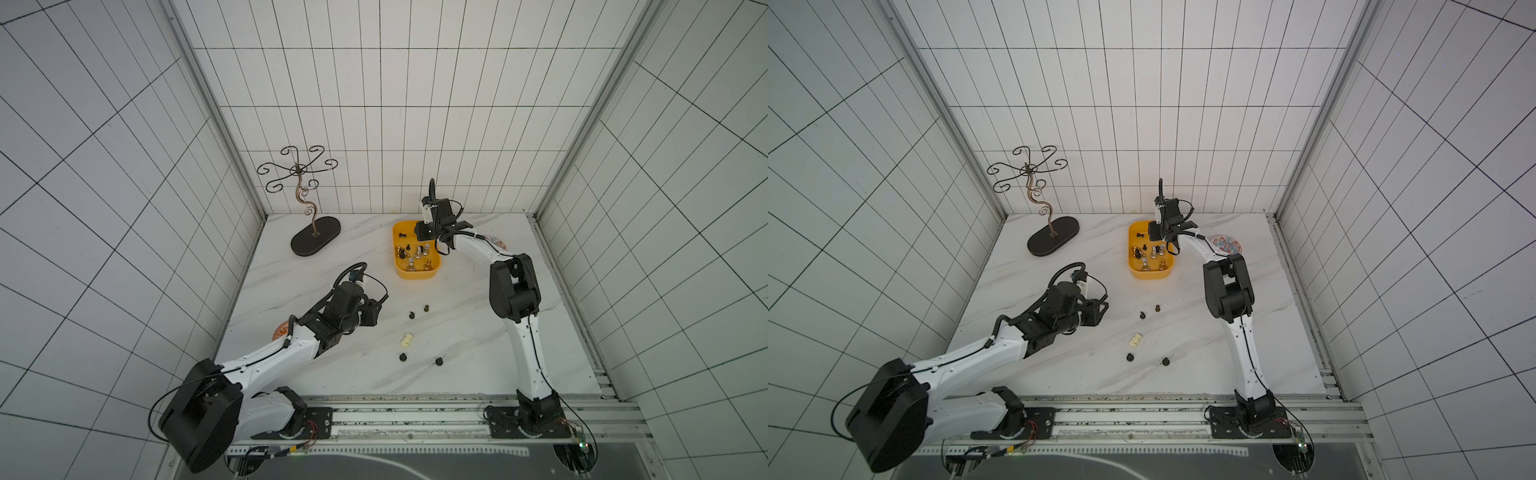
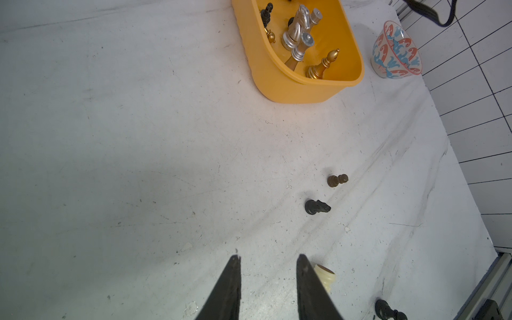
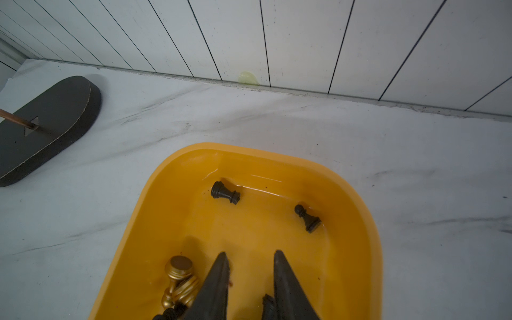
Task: Put the chess pieces into the storage box
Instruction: Place the chess piece in the storage box.
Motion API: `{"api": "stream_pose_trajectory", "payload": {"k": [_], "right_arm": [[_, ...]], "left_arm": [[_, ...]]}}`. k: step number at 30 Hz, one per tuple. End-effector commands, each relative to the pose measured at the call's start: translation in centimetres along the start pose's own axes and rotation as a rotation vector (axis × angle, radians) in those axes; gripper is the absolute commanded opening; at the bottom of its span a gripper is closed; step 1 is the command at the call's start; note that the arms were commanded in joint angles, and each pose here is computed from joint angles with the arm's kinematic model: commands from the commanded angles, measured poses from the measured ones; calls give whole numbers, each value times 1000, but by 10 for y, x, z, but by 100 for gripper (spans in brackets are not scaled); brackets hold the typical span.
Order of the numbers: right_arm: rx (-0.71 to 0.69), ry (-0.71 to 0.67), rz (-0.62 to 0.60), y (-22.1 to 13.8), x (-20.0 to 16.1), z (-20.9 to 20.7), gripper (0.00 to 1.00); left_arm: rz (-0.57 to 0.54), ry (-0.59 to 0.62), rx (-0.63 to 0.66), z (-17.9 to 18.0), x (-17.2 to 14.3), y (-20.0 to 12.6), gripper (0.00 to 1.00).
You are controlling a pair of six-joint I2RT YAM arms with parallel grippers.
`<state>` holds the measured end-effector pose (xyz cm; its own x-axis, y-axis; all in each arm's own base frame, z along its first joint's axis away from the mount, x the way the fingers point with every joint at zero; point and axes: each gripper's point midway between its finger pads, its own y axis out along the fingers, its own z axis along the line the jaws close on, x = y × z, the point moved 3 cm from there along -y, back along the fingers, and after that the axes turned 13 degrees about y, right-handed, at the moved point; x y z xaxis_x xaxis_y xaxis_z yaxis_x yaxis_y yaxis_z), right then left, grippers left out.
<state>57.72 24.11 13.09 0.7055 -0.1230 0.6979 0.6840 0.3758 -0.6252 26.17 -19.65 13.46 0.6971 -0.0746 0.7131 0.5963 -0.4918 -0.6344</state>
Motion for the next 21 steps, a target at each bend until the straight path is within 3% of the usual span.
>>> {"api": "stream_pose_trajectory", "payload": {"k": [1, 9, 15, 21], "right_arm": [[36, -29, -105, -29, 47, 17, 29], [42, -37, -121, -52, 53, 22, 29], [28, -46, -159, -94, 51, 22, 29], [20, -21, -175, -137, 25, 14, 29]], "left_arm": [[-7, -5, 7, 0, -2, -3, 34], [0, 9, -7, -4, -3, -2, 37], [-2, 11, -8, -5, -3, -3, 38], [1, 20, -12, -6, -3, -2, 38]]}}
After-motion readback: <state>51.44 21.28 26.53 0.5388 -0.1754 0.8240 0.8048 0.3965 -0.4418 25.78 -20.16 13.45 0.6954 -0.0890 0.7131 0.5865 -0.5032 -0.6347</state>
